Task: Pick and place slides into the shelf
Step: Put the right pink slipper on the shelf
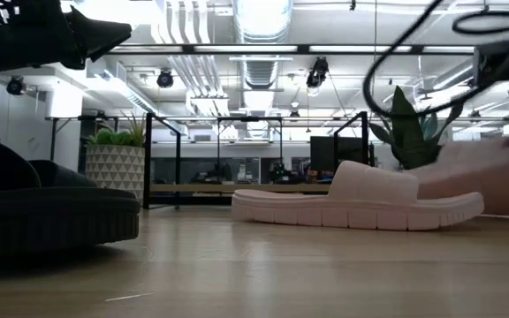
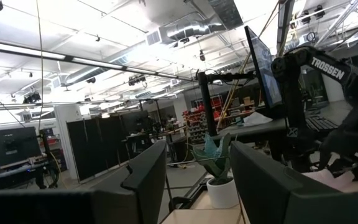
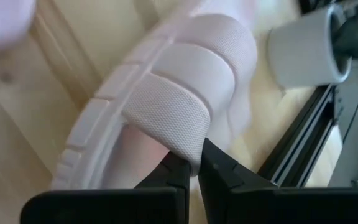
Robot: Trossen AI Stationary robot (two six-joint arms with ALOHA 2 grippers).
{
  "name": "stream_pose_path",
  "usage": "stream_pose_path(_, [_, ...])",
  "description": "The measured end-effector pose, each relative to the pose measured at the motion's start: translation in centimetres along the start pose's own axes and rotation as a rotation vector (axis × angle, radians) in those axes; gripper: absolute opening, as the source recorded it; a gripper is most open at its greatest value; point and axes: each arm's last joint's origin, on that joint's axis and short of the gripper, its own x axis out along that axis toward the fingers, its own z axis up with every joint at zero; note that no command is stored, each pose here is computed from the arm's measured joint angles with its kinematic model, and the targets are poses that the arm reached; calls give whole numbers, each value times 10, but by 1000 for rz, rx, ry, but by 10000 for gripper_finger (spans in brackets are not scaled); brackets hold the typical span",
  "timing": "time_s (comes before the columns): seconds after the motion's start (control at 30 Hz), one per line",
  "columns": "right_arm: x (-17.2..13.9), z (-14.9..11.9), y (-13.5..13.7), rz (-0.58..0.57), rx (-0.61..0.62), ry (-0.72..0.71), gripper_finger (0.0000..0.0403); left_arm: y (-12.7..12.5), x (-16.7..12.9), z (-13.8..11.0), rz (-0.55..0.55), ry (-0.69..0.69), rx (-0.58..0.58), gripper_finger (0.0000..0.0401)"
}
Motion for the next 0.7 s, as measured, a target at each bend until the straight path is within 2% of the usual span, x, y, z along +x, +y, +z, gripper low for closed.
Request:
stream_pose_path(0.33, [-37,27,-4,13,23,-171,13,0,0,0,-1,0,0,164])
stream_pose_path(0.7, [-72,64,-15,-6,103,-456,13,0,0,0,0,0,0,164])
